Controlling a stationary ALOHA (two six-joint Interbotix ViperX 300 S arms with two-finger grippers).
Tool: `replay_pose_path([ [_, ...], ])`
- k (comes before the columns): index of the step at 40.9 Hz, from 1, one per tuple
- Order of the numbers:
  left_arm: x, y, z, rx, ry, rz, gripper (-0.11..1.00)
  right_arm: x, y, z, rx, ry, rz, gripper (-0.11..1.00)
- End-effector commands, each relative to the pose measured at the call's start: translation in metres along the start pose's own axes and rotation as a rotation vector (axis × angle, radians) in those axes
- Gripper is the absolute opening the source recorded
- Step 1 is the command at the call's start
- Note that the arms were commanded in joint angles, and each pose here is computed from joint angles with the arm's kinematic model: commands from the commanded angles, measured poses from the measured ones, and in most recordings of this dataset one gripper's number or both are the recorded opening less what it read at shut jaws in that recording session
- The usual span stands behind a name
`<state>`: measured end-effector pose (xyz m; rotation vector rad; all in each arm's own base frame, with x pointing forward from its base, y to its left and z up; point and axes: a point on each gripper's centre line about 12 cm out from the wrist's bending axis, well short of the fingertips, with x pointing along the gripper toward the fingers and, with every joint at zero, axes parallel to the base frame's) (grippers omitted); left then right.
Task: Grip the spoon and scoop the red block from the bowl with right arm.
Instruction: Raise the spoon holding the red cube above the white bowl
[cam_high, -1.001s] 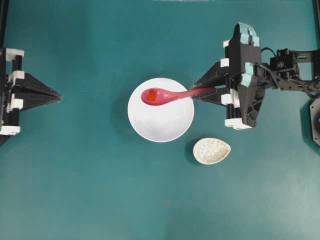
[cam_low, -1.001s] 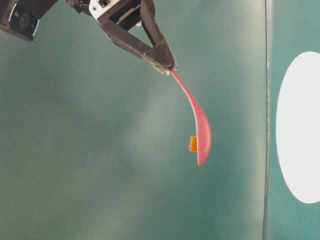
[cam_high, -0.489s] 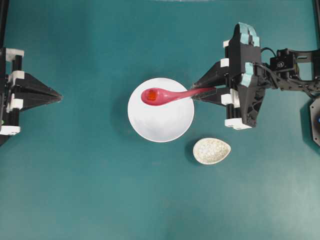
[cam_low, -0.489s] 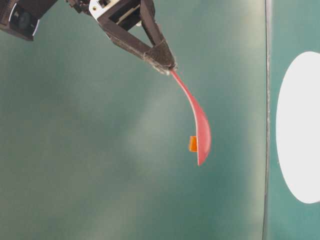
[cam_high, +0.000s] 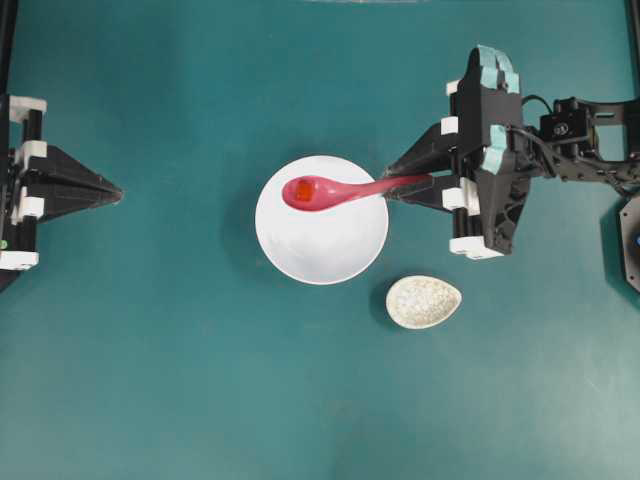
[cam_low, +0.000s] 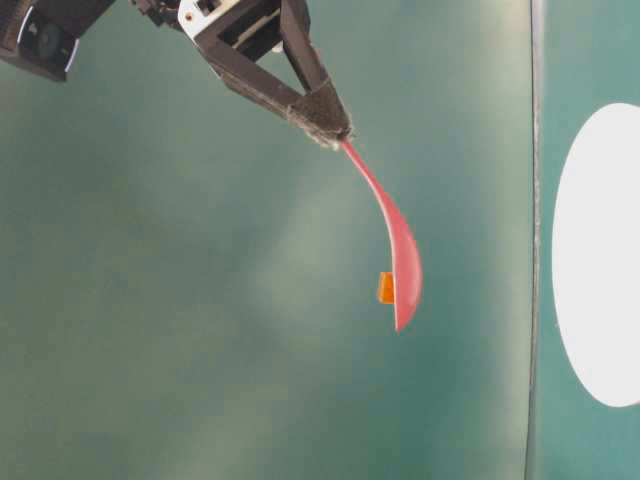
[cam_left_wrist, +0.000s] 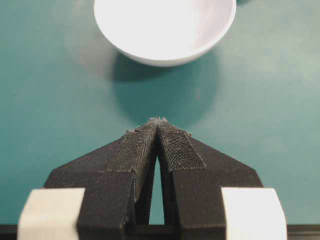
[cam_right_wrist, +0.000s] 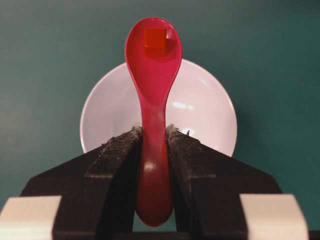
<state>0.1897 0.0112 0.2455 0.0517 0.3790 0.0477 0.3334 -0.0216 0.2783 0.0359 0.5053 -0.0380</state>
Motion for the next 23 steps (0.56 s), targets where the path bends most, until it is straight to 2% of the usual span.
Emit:
replay_pose_path([
  [1, -0.0006, 0.0008, 0.0083, 0.001, -0.021, 0.003, 0.0, -0.0079, 0.0007, 0.0169, -0.001, -0.058, 0.0, 0.25],
  [23, -0.0006, 0.0008, 0.0083, -0.007, -0.021, 0.003, 0.0, -0.0083, 0.0008, 0.0164, -0.001, -0.057, 0.0, 0.25],
])
